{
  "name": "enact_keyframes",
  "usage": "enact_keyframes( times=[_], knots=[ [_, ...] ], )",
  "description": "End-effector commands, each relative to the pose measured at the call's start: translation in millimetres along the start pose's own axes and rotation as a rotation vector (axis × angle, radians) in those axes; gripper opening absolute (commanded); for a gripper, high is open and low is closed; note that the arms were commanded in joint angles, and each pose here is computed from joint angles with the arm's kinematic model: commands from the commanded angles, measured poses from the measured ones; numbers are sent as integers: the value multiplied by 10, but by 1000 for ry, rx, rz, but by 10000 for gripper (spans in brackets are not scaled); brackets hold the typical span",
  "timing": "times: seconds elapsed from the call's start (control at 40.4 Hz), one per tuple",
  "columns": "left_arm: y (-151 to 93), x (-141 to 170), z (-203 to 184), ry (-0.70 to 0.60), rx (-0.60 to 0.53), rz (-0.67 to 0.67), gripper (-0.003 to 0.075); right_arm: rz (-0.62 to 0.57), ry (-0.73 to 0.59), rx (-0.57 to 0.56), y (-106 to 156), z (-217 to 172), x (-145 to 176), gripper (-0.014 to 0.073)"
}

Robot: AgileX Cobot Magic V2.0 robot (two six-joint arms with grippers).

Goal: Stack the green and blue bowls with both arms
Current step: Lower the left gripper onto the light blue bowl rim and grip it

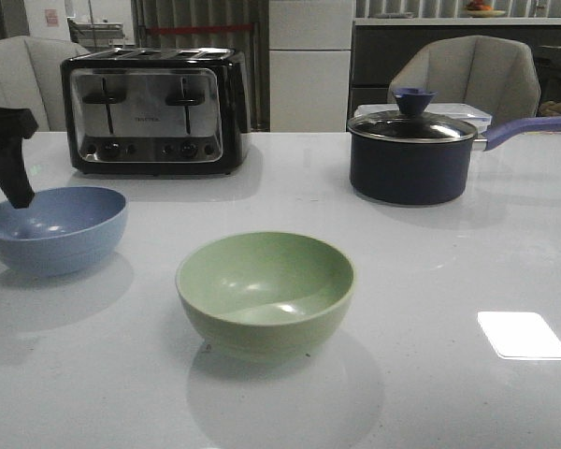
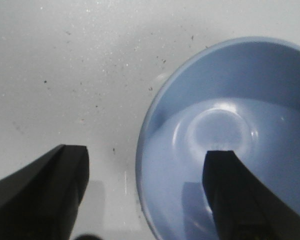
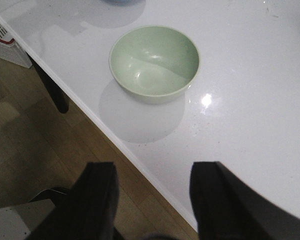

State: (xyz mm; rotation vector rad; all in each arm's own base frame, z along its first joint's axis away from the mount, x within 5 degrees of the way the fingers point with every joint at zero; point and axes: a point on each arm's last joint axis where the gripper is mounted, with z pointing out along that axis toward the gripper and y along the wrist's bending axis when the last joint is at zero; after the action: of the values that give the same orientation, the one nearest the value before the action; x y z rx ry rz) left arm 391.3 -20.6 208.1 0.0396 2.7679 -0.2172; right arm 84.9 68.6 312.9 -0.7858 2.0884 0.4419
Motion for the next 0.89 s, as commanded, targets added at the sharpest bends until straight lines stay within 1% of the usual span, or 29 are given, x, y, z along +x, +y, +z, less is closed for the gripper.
enact_keyframes(
  times=[0.0, 0.149, 0.496, 0.595, 0.694, 0.793, 0.867],
  knots=[
    [-38, -171, -172, -127, 15, -6, 496, 3, -92, 25, -21, -55, -131, 448],
    [-23, -174, -85, -115, 13, -8, 400, 3, -92, 25, -21, -55, -131, 448],
    [-14, -151, -62, -88, 5, 7, 97, 3, -92, 25, -21, -55, -131, 448],
    [-19, -144, -83, -80, 7, 25, 97, 3, -92, 25, -21, -55, -131, 448],
    [-66, -130, -214, -81, 25, 32, 97, 3, -92, 25, -21, -55, -131, 448],
    [-181, -121, -473, -120, 57, 70, 97, 3, -92, 25, -21, -55, -131, 448],
    [-322, -91, -702, -151, 89, 113, 97, 3, -92, 25, -21, -55, -131, 448]
  ],
)
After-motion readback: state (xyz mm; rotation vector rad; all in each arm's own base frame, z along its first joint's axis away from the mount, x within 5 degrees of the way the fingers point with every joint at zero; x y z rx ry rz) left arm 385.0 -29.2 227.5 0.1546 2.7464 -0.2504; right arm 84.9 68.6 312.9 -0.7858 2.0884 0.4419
